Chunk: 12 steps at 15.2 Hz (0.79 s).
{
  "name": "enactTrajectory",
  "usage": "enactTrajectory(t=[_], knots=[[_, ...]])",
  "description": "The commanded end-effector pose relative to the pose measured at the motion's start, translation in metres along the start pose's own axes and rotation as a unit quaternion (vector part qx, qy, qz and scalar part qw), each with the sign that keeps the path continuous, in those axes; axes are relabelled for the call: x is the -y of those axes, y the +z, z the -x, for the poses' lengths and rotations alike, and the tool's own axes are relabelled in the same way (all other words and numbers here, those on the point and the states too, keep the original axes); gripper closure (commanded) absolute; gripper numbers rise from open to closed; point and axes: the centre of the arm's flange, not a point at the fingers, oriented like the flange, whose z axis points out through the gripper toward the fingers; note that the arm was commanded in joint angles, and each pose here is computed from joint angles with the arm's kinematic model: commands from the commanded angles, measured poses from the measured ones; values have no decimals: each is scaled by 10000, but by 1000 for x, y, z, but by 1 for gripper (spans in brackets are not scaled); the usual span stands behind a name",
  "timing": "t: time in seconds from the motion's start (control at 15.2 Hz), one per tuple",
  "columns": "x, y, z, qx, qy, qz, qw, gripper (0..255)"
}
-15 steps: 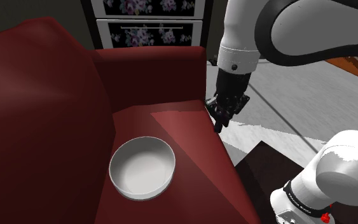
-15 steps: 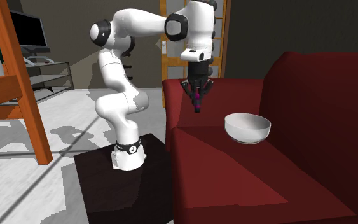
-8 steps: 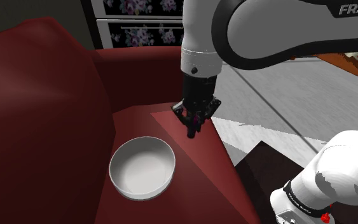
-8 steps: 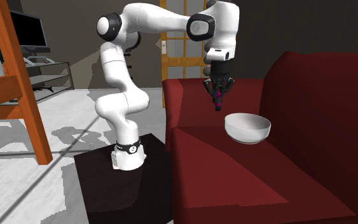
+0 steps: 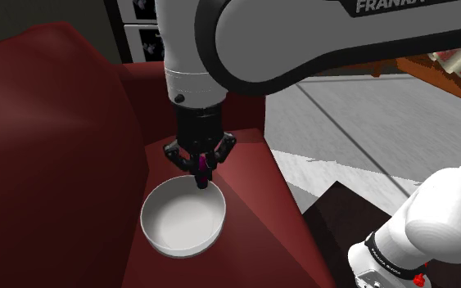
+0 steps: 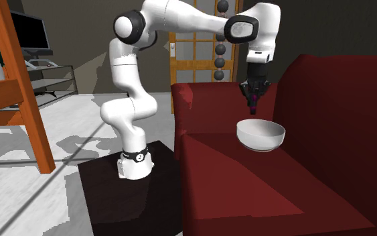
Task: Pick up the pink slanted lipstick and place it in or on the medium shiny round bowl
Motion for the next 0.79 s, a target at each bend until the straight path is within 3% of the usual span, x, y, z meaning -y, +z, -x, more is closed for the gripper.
enactTrajectory(t=[0.0, 0.13, 0.73], knots=[[27, 1, -1, 3, 16, -11, 10000, 255], [53, 1, -3, 3, 16, -11, 10000, 255], [52, 48, -7, 3, 16, -11, 10000, 255]])
